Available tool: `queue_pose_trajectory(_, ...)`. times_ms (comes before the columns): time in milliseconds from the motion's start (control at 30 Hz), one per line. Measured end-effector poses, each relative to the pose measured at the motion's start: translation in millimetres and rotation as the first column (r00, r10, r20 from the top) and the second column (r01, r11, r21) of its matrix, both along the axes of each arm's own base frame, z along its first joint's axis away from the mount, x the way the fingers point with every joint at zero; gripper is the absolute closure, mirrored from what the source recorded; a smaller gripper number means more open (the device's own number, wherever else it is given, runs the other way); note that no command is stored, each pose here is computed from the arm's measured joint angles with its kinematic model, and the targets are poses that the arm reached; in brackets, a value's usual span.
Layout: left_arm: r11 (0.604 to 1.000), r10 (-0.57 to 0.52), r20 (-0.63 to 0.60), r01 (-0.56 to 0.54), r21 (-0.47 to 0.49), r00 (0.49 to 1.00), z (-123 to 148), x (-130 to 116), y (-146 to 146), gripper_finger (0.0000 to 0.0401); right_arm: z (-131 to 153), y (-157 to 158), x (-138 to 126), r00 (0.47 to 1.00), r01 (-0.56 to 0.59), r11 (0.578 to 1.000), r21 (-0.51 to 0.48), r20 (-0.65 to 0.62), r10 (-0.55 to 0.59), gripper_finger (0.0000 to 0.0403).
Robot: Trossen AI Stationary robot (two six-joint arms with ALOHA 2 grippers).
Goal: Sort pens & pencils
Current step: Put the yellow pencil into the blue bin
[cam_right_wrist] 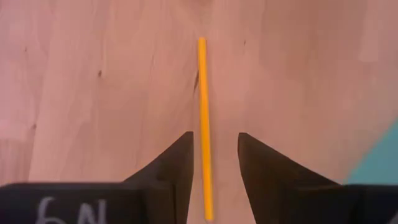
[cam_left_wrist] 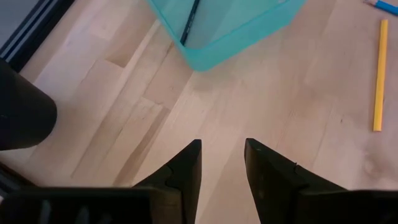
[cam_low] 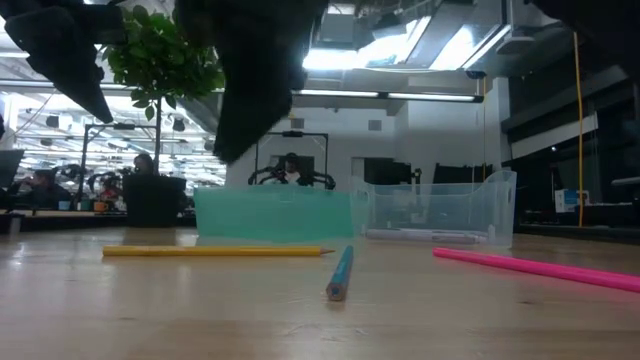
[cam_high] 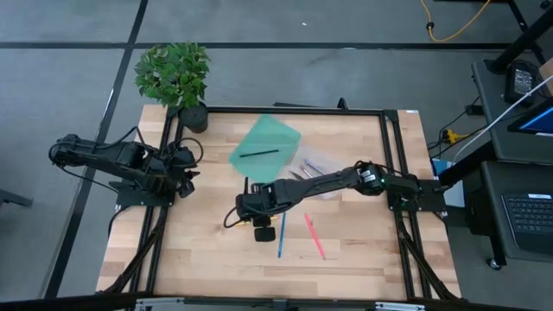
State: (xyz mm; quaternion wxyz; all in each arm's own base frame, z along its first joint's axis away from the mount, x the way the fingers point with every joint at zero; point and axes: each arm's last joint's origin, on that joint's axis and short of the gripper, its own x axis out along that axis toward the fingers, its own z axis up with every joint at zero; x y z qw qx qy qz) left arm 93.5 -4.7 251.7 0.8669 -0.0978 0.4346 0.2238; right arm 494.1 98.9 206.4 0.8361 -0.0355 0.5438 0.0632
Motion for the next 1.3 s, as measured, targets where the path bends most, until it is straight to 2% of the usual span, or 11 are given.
queue_pose_trajectory(200,1.0,0.0,0.0,0.0,0.0,1.0,0,0,0,0.0286,-33,-4,0,1.0,-0.006,0.995,0.103,-0.021,0.009,0.0276)
queue_pose_trajectory(467,1.0,0.001,0.001,-0.001,0.0,1.0,0,0,0,0.0286,-59,-6,-5,0.999,-0.003,0.994,0.109,-0.049,0.008,0.0276)
queue_pose_trajectory(800,1.0,0.001,0.001,-0.001,-0.001,1.0,0,0,0,0.0286,-73,-10,-5,1.0,-0.009,0.987,0.159,-0.012,0.011,0.0276)
queue_pose_trajectory(1300,1.0,0.001,0.001,-0.001,-0.001,1.0,0,0,0,0.0286,-73,-11,-4,0.999,0.045,0.98,0.195,-0.017,-0.043,0.0276)
